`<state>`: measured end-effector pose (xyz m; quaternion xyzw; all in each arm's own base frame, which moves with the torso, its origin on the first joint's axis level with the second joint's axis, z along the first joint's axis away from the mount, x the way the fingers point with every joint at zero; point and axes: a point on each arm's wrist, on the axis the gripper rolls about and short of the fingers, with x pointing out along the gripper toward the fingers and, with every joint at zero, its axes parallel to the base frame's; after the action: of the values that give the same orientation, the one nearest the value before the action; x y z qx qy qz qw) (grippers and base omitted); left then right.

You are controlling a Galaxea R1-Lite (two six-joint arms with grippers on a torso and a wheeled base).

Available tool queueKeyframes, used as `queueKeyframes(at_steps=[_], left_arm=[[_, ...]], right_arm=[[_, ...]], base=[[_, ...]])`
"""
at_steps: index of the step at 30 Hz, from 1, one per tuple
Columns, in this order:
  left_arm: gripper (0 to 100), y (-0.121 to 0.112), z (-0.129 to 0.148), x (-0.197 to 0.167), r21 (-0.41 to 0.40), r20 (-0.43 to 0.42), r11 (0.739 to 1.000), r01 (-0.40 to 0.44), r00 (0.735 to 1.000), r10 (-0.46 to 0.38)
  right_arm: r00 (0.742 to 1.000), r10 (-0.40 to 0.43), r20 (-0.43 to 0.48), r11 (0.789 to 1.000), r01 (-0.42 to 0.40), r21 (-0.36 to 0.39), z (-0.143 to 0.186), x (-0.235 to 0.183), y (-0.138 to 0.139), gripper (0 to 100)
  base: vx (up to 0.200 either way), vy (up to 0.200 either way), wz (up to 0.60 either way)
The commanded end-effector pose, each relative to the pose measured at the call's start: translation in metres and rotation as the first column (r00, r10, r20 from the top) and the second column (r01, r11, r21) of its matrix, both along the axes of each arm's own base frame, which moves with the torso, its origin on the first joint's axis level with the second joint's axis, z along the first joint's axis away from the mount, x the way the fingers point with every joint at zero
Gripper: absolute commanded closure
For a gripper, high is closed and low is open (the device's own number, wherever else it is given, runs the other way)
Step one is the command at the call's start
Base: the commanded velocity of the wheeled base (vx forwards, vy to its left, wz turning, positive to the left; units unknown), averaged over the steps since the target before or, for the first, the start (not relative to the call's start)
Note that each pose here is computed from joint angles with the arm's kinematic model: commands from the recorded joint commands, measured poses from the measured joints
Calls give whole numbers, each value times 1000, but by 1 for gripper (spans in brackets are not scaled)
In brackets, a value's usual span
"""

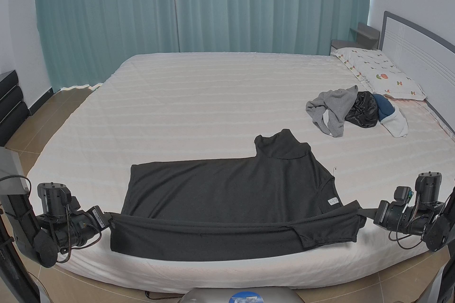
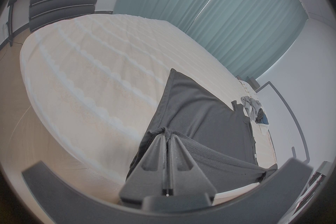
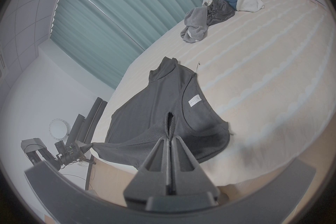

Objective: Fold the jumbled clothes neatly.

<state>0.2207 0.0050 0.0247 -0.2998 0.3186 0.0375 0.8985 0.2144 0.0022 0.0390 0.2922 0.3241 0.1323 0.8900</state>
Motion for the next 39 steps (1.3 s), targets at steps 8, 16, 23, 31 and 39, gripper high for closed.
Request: queueKeyframes(at_steps=[8, 16, 23, 31, 39], left_arm=[[100, -1, -19, 25, -1, -27, 1000, 5, 1000, -5], [100, -2, -27, 34, -1, -38, 1000, 13, 999, -13], [100, -2, -37, 42, -3, -53, 1000, 14, 998, -14], [100, -2, -43, 48, -8, -63, 1000, 10, 998, -10], [100, -2, -47, 50, -8, -69, 1000, 10, 998, -10]], right_arm=[[999, -5, -37, 1000, 5, -6, -21, 30, 0, 100], [998, -5, -63, 1000, 4, -5, -32, 40, 0, 100], [998, -1, -64, 1000, 1, -5, -38, 49, 0, 100], [998, 0, -63, 1000, 0, -5, -42, 56, 1, 100], [998, -5, -66, 1000, 6, 3, -46, 60, 1, 100]], base=[[0, 0, 0], [0, 0, 0], [0, 0, 0], [0, 0, 0], [0, 0, 0]])
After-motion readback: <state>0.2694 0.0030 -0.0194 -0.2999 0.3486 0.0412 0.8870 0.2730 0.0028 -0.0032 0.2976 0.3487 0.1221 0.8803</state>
